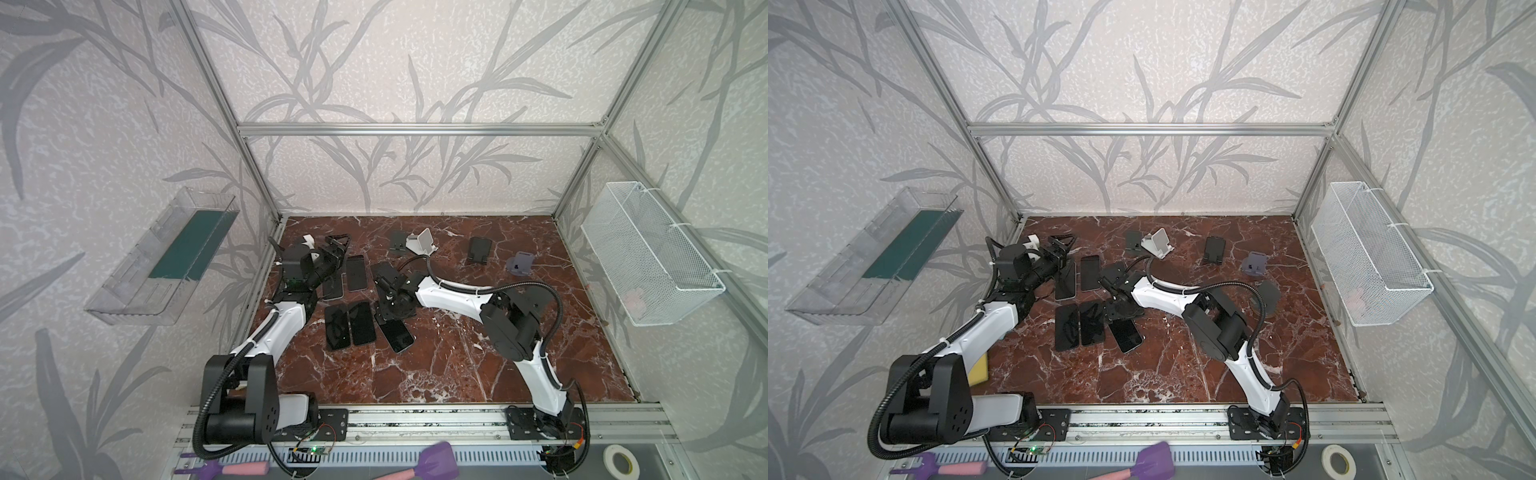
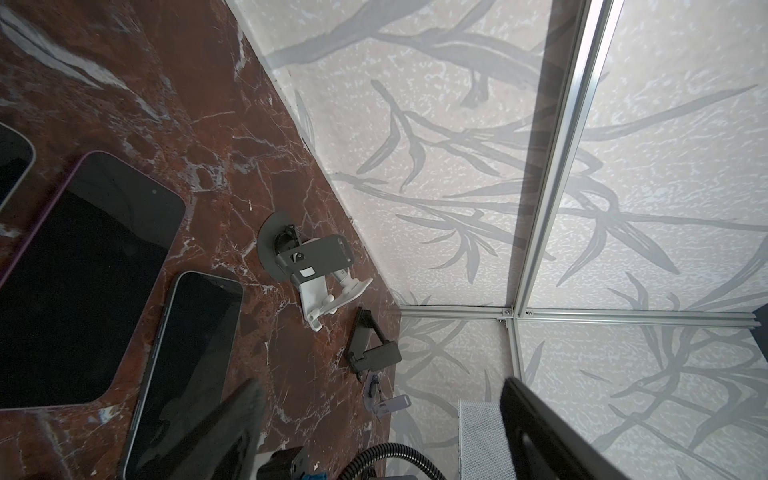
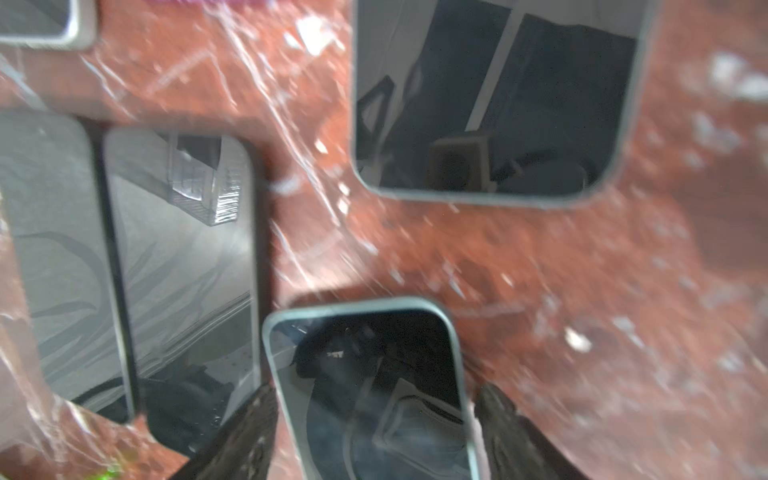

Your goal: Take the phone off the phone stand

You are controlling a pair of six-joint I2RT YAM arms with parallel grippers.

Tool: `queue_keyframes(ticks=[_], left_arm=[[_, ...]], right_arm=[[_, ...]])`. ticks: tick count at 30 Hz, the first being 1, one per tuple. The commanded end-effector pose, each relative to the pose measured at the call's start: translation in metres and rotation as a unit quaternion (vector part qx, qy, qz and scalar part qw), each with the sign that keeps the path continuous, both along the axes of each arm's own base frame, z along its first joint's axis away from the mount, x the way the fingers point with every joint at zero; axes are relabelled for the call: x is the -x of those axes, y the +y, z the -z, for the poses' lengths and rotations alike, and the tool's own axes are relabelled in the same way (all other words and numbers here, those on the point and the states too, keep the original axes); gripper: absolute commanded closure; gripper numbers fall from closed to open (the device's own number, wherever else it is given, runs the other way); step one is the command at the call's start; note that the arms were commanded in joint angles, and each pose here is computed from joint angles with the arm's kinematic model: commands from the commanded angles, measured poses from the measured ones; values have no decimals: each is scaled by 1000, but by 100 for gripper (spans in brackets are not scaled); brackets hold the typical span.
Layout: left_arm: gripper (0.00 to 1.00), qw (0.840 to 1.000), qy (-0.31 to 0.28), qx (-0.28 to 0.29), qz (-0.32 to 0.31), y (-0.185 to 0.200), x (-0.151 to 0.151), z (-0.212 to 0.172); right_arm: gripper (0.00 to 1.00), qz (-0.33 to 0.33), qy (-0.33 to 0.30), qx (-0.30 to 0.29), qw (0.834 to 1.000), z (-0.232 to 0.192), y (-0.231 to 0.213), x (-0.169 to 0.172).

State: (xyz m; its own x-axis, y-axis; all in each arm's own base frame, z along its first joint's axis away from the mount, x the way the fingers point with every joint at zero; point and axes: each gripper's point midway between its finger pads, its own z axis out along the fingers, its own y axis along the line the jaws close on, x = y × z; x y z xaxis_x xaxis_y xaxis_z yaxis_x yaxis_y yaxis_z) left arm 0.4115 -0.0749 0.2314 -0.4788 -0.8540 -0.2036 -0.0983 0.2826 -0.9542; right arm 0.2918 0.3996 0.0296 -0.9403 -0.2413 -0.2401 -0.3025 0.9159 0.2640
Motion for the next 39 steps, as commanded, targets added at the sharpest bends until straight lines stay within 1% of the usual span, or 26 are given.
queue_keyframes(ticks=[1, 3, 5, 7, 8, 11, 12, 13, 14, 16, 17, 19, 20, 22, 24, 25, 27, 28, 29, 30, 31, 32, 33, 35, 37, 39], left_arm=[[11, 998, -51, -26, 6, 0, 2, -39], [11, 997, -58, -44, 7, 1, 4, -46], [11, 995, -70, -73, 12, 0, 7, -56], [8, 988, -81, -126, 17, 1, 13, -69], [7, 982, -82, -168, 14, 5, 18, -76], [7, 953, -91, -290, -24, 26, 33, -97], [7, 943, -98, -316, -37, 32, 38, -102], [9, 931, -112, -343, -53, 37, 43, -110], [13, 918, -129, -372, -47, 34, 48, -112], [23, 888, -154, -431, -28, 24, 57, -119], [4, 878, -147, -454, -31, 23, 60, -116], [1, 860, -136, -491, -41, 26, 63, -112], [1, 854, -122, -503, -56, 31, 63, -105], [1, 845, -92, -518, -100, 49, 66, -95], [1, 840, -68, -517, -151, 68, 74, -85], [1, 838, -71, -515, -167, 73, 78, -79], [1, 834, -79, -513, -186, 78, 83, -54], [1, 834, -90, -510, -189, 77, 83, -37], [1, 828, -104, -523, -176, 73, 83, -16], [1, 816, -122, -540, -167, 70, 84, -2], [1, 812, -126, -542, -175, 73, 86, 11], [1, 815, -104, -535, -196, 82, 92, 33], [1, 813, -107, -529, -217, 87, 94, 36], [1, 792, -96, -555, -237, 98, 97, 52], [1, 780, -93, -553, -277, 109, 99, 49], [1, 748, -103, -607, -247, 105, 93, 49]], right_arm=[[11, -5, -84, 16, 996, -50, -31, -14], [7, -19, -156, 20, 987, -93, -46, -23], [6, -23, -228, 33, 973, -137, -67, -29], [4, -31, -303, 34, 952, -183, -89, -29], [4, -31, -335, 34, 941, -200, -101, -26], [0, -24, -429, 12, 903, -235, -135, -14], [1, -17, -459, -8, 888, -247, -144, -8], [1, -20, -488, -16, 873, -249, -154, -2], [1, -11, -520, -27, 854, -254, -164, 5], [1, 87, -545, -78, 830, -249, -190, 12], [1, 122, -549, -122, 818, -242, -197, 17], [1, 107, -576, -149, 796, -230, -200, 27], [1, 98, -591, -141, 789, -226, -203, 28], [1, 90, -607, -94, 784, -216, -211, 25], [1, 61, -619, -76, 779, -210, -207, 26], [1, 30, -625, -80, 776, -206, -199, 29], [1, -36, -644, -91, 759, -201, -181, 37], [1, -68, -650, -92, 751, -196, -172, 41], [1, -90, -653, -91, 746, -191, -166, 43], [1, -99, -653, -87, 746, -187, -164, 43], [1, -102, -648, -86, 750, -181, -161, 42], [1, -105, -641, -92, 755, -177, -158, 41], [1, -111, -635, -98, 758, -174, -155, 42], [1, -126, -624, -108, 764, -166, -149, 42], [1, -136, -620, -110, 765, -160, -147, 43], [1, -134, -619, -107, 766, -157, -149, 41]])
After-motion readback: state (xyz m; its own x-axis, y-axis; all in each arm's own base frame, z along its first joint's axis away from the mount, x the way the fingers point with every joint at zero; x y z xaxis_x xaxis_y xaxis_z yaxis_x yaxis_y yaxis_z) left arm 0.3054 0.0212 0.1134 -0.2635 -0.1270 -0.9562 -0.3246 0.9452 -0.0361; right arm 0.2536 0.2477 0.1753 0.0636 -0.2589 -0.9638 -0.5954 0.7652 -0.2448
